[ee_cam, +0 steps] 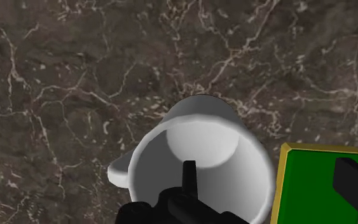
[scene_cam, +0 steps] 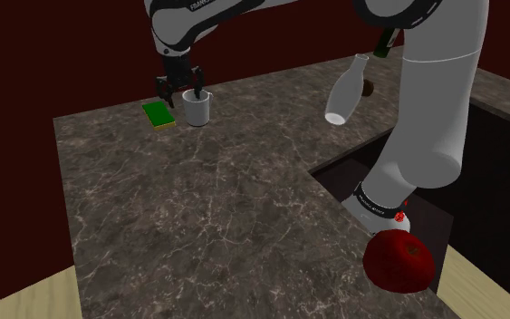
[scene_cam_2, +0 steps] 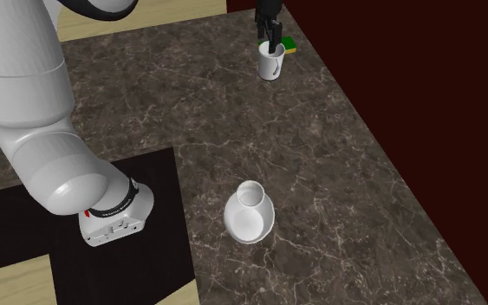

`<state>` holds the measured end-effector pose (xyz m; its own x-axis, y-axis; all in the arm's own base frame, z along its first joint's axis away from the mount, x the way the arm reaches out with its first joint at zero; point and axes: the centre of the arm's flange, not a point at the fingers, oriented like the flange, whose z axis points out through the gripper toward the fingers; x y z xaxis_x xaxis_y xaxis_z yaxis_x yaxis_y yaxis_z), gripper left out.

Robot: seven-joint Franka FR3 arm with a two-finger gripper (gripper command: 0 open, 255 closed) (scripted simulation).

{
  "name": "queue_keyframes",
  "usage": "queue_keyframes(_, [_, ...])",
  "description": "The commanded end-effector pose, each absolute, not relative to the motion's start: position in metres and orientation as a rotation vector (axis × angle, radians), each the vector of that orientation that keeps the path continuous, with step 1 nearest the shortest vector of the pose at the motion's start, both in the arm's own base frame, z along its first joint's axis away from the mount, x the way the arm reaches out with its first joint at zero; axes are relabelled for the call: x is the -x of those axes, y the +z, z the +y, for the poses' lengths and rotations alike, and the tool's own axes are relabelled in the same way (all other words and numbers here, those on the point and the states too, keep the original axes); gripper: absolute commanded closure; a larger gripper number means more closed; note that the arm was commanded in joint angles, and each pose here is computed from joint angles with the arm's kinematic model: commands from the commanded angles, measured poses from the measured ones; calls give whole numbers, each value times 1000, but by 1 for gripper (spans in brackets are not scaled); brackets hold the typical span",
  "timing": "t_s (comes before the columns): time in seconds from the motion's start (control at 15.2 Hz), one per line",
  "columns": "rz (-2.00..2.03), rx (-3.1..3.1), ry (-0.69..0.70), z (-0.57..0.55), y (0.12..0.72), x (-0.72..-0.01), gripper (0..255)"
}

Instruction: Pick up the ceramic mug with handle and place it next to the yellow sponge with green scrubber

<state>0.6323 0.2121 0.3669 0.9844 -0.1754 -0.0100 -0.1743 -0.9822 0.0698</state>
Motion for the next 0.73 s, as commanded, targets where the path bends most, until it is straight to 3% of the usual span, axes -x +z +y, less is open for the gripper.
queue_keyframes(0.0, [-270,-3061,-25,213,387,-632,0])
queue_keyframes(0.13, [-270,-3061,-25,214,410,-633,0])
queue_keyframes(0.66, [-270,-3061,-25,214,410,-633,0])
